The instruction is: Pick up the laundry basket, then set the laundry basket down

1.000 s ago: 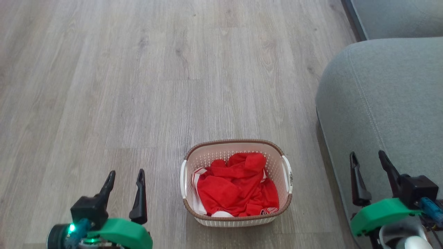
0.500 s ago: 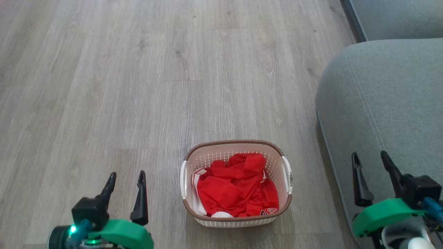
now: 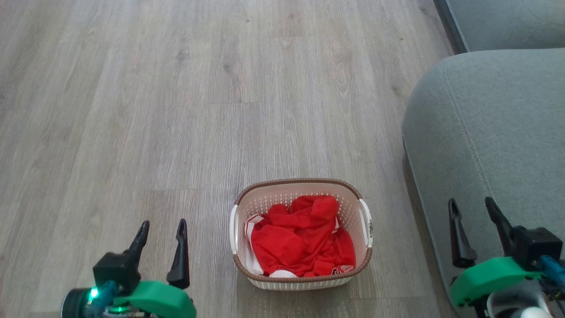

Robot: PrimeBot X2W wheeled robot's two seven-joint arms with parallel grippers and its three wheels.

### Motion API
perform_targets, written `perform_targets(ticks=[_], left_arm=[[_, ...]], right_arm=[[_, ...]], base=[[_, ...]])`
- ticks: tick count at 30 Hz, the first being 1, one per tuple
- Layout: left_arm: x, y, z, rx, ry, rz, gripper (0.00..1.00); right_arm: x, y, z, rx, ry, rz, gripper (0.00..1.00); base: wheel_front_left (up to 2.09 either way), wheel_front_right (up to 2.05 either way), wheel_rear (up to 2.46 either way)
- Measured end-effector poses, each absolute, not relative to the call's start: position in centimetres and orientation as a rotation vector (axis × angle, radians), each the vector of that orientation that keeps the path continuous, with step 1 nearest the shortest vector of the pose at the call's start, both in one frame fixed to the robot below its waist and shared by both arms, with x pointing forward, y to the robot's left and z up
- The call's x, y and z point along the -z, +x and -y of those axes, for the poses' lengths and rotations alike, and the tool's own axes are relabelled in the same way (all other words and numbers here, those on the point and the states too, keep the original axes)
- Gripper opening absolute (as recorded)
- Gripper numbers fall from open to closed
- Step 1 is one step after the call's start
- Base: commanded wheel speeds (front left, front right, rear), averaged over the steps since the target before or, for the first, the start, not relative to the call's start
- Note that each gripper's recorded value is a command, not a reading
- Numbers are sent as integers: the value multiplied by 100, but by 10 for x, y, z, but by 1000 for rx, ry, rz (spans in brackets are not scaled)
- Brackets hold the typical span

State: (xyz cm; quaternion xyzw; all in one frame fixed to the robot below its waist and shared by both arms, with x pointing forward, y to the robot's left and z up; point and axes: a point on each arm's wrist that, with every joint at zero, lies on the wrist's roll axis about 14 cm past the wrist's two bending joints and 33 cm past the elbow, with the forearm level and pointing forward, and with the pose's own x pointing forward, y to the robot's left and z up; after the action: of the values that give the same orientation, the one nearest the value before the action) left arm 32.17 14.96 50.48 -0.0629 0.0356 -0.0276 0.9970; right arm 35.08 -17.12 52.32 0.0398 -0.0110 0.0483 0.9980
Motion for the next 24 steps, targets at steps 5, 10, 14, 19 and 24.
perform_targets(ticks=[5, 10, 14, 19, 24], left_arm=[[-504, 321, -151, 50, -124, -73, 100], [-486, 317, -150, 42, -128, -133, 0], [-480, 314, -150, 37, -166, -155, 0], [-476, 313, -150, 37, -221, -174, 0], [-469, 313, -150, 36, -275, -202, 0]], right_arm=[[-523, 351, 170, -100, 80, 21, 100], [-505, 349, 169, -99, 89, -35, 0], [-501, 347, 170, -93, 130, -45, 0], [-498, 346, 171, -85, 194, -56, 0], [-495, 345, 172, -77, 258, -62, 0]], base=[[0, 0, 0], [0, 0, 0], [0, 0, 0], [0, 0, 0], [0, 0, 0]])
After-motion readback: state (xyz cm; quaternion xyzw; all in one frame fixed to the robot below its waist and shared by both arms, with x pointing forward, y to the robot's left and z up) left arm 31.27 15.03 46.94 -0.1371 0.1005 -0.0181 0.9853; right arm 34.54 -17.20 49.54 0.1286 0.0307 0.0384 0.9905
